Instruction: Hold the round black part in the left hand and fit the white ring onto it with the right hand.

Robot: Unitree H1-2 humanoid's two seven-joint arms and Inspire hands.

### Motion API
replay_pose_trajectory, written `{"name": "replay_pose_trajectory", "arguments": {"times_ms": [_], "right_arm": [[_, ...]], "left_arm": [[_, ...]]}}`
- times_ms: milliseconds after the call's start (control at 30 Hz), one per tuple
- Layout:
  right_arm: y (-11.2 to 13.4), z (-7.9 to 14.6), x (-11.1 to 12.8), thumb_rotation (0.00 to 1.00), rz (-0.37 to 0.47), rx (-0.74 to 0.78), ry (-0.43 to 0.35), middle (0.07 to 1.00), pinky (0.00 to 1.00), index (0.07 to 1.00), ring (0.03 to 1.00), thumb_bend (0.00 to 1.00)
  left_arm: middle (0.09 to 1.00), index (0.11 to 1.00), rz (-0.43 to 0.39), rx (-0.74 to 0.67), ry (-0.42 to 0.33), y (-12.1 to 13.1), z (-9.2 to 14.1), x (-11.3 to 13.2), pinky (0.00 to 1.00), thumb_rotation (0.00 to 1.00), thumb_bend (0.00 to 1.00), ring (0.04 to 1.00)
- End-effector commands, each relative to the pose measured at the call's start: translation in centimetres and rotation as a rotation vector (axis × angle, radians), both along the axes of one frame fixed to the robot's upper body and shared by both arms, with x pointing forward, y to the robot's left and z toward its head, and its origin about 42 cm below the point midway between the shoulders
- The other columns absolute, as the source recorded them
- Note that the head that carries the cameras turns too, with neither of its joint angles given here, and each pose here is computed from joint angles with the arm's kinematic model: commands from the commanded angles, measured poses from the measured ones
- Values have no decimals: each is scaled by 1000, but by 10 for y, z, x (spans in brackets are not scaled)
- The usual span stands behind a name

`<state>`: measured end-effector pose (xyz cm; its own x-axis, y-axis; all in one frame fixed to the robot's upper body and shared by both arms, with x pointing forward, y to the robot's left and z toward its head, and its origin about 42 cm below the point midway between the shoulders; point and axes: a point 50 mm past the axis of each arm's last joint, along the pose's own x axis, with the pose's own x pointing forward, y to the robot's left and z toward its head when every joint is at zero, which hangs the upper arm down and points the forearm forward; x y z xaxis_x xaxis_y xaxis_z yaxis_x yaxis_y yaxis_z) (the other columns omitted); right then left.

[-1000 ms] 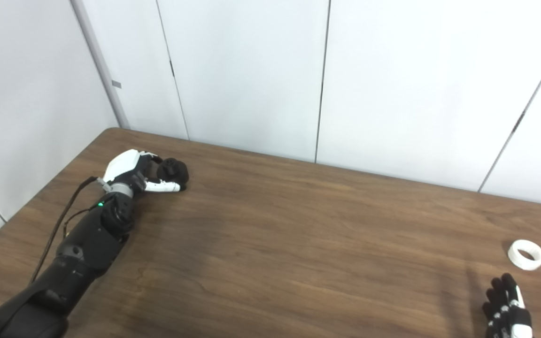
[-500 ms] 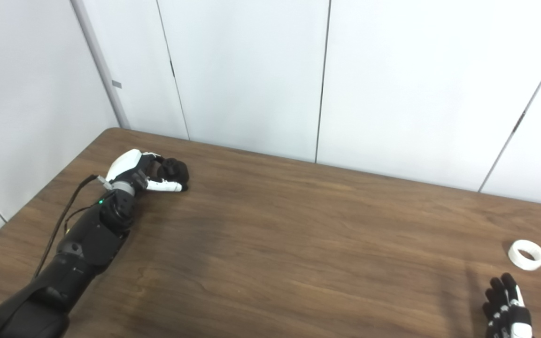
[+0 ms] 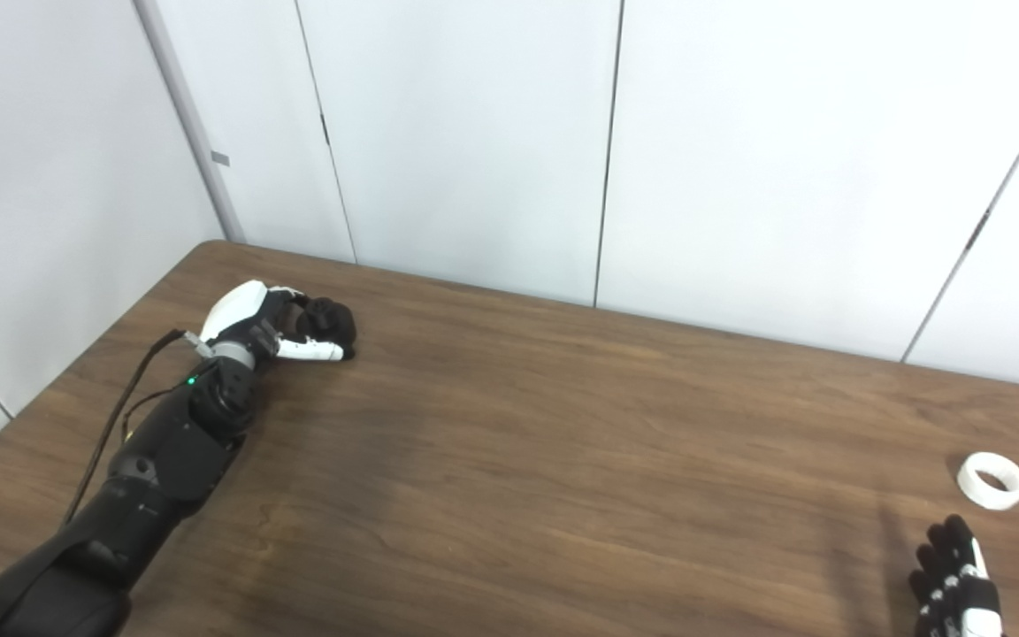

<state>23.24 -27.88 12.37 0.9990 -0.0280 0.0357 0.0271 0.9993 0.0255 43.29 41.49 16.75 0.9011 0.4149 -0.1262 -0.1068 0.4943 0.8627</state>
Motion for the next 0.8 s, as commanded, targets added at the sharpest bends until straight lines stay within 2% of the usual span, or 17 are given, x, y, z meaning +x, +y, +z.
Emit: {"name": "replay_pose_trajectory", "arguments": {"times_ms": [0,67,100,133,200,433,767], "right_arm": [[2,1,-4,1000,7,5,4,993,1000,1000,999,404],[2,1,-5,1000,7,4,6,990,1000,1000,1000,403],[1,1,-5,1000,7,2,4,992,1000,1000,1000,403],[1,1,-5,1000,8,1,2,992,1000,1000,1000,399],[0,1,-6,1000,10,-2,4,992,1000,1000,1000,396],[0,2,-5,1000,12,6,6,995,1000,1000,1000,393],[5,1,-5,1000,0,18,9,992,1000,1000,1000,394]], "left_arm": [[908,663,2,41,-102,4,28,12,1000,246,902,990],[885,622,3,33,-121,4,26,12,1000,187,863,982],[851,542,2,32,-132,4,26,12,1000,111,663,964],[831,513,1,32,-140,4,25,11,1000,83,595,949],[799,489,-3,47,-155,4,23,10,1000,57,538,925],[765,484,-17,145,-143,2,23,11,1000,53,524,885],[770,484,-34,163,-164,0,23,7,1000,55,524,881]]}}
